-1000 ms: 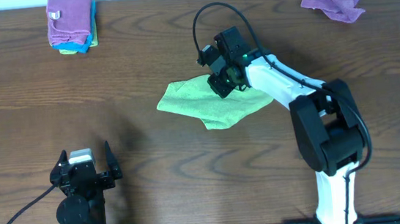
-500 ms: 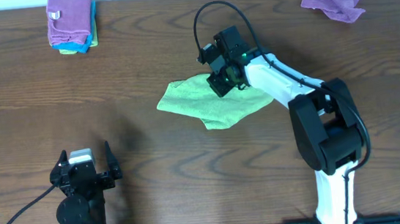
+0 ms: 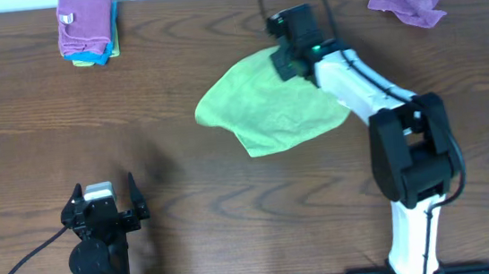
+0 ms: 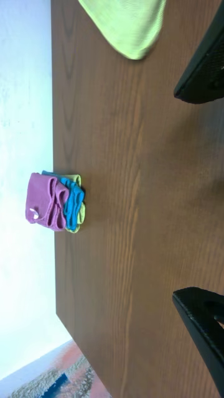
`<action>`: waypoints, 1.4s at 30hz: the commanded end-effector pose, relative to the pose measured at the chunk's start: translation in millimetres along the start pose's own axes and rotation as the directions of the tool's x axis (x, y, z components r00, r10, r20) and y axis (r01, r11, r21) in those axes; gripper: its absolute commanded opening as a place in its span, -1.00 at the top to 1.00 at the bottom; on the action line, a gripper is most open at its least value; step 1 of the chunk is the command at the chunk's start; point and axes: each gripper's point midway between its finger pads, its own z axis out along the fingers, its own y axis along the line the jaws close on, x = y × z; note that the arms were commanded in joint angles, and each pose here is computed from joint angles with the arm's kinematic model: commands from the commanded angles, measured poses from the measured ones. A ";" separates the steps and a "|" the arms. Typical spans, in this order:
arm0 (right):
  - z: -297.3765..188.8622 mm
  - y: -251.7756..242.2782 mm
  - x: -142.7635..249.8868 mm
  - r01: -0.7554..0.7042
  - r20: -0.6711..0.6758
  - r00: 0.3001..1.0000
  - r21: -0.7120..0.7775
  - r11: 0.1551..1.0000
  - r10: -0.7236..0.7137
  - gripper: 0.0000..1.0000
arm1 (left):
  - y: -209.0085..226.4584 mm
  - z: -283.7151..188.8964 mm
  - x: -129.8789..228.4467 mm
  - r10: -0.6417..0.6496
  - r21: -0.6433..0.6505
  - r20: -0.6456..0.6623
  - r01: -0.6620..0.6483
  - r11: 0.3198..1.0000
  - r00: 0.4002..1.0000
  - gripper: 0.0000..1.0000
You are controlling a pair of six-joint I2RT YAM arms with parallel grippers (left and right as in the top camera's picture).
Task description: Fold the cloth
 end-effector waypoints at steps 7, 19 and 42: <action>11.6 -142.0 46.3 -0.470 -0.026 0.875 0.197 0.860 0.484 0.13 | 1.6 3.2 14.9 0.000 -0.012 -0.034 0.000 1.000 0.999 -0.91; -7.2 -108.2 86.8 -0.478 -0.263 0.832 0.106 0.872 0.489 -0.71 | 1.6 3.2 14.9 0.000 -0.012 -0.034 0.000 1.000 0.999 -0.91; -116.2 6.8 67.2 -0.148 -0.339 0.935 -0.104 0.984 0.105 -0.54 | 1.6 3.2 14.9 0.000 -0.012 -0.034 0.000 1.000 0.999 -0.91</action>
